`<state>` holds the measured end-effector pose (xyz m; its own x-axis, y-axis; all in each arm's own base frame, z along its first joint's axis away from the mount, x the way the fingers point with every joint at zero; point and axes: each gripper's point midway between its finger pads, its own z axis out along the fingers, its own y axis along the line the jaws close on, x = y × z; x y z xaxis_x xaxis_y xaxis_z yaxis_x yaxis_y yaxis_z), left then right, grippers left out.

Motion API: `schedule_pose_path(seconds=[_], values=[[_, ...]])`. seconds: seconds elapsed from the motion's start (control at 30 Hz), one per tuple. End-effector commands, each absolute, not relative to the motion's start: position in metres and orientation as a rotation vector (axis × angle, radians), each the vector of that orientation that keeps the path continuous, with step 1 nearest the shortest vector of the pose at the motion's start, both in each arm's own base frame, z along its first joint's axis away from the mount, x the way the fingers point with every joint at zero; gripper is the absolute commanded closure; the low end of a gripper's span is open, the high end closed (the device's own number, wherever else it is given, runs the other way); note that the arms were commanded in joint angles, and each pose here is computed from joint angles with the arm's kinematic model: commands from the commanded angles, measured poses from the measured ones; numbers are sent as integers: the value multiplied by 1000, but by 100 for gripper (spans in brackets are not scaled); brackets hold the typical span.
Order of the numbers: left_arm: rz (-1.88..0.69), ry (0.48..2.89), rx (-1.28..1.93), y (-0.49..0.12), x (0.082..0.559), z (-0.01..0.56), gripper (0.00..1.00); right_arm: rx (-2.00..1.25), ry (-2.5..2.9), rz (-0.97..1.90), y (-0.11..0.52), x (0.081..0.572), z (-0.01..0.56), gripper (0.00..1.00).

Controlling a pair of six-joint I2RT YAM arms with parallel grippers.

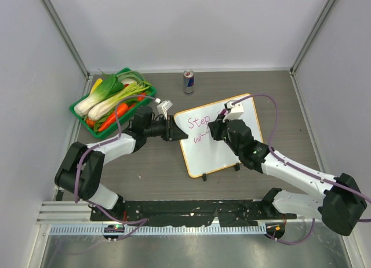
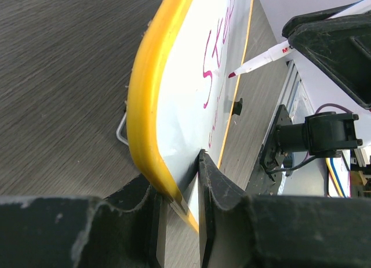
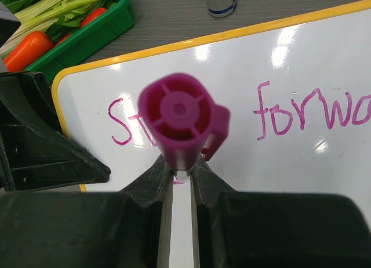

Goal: Write a sentence on the whiteboard

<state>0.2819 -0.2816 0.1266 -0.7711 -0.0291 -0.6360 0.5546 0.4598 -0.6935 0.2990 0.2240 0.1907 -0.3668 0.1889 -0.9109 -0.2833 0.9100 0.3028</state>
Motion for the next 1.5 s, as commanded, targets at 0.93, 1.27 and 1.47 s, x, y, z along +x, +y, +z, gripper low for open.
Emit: schedule_pose_path(seconds=[0.93,1.27,1.47], values=[[-1092,2304,557,-269,262,63,100,-97,1949,521,226,288,159,99],[-1096,2305,563,-271,261,63,100,-92,1991,506,215,277,141,99],[-1090,2310,563,-271,261,62,100,-69,1967,479,211,281,149,99]])
